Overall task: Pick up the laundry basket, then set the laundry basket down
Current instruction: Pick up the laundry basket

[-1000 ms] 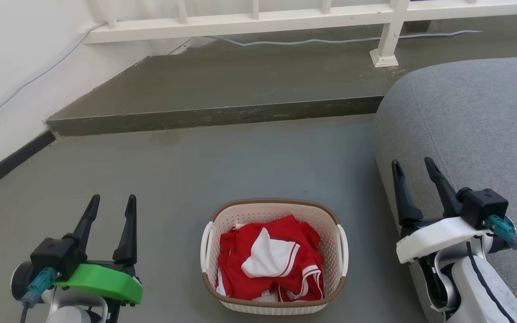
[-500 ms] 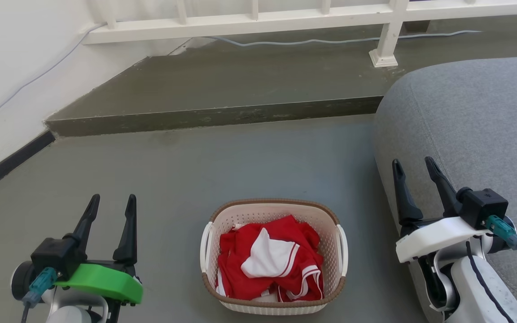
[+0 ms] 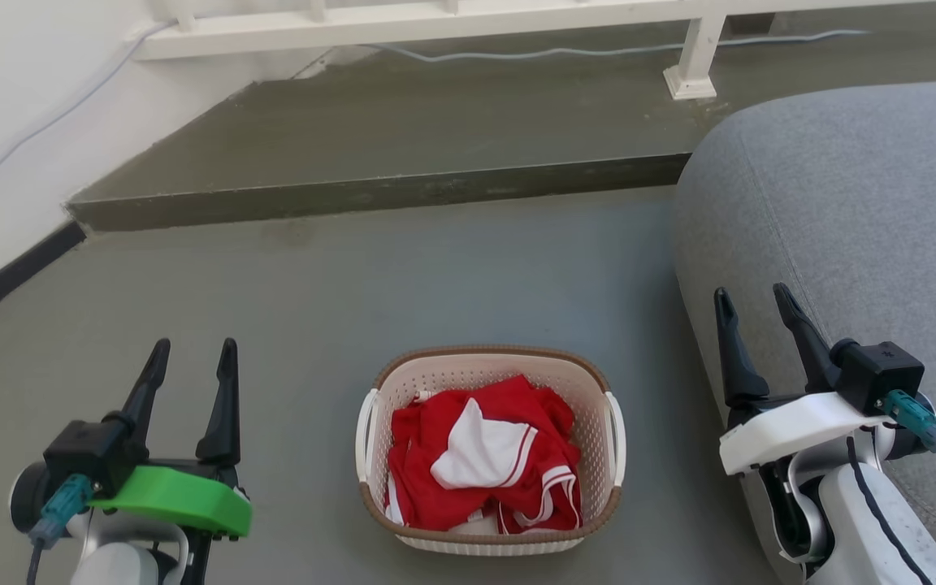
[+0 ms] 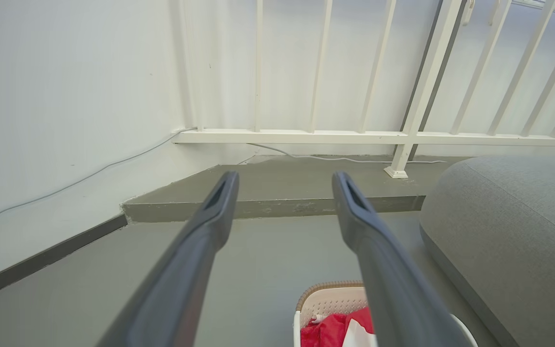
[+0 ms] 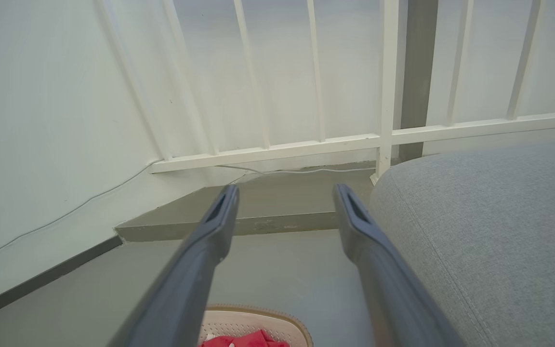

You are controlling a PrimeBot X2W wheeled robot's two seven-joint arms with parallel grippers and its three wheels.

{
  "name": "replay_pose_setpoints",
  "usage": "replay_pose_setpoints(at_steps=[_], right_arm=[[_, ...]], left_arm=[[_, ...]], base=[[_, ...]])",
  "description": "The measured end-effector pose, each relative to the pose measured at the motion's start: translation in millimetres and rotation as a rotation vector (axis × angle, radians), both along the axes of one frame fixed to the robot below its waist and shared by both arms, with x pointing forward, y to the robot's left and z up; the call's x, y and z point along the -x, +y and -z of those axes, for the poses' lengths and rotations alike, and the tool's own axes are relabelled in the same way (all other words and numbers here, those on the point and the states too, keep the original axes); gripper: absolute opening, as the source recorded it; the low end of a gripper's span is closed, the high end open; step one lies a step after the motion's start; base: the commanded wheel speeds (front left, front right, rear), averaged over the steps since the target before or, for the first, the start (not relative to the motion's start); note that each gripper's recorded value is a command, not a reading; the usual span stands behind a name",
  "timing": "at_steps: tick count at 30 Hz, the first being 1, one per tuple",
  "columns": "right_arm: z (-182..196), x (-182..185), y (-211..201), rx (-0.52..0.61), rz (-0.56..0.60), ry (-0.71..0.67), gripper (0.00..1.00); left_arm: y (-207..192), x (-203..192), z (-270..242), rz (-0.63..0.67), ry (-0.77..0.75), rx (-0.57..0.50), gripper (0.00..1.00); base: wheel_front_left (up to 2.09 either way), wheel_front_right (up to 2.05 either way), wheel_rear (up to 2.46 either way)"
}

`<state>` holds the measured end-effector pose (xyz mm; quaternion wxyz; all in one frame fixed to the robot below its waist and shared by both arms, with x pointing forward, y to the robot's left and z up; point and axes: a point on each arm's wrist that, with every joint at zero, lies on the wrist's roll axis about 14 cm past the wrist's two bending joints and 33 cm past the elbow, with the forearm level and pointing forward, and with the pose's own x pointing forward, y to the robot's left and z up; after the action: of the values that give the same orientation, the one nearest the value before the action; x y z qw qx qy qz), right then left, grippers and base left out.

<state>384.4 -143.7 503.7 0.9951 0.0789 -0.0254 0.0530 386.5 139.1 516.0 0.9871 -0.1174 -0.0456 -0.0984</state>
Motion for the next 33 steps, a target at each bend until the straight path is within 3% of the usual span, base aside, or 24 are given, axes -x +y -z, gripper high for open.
replay_pose_setpoints(at_steps=[20, 33], right_arm=[[52, -15, -4, 0.006, 0.035, 0.147, 1.0], [121, -28, -7, 0.036, 0.053, 0.337, 1.0]], left_arm=[[-14, -32, 33, 0.055, 0.081, 0.019, 1.0], [-33, -70, 75, 0.146, 0.171, 0.033, 1.0]], base=[[0.0, 0.0, 0.0], [0.0, 0.0, 0.0]])
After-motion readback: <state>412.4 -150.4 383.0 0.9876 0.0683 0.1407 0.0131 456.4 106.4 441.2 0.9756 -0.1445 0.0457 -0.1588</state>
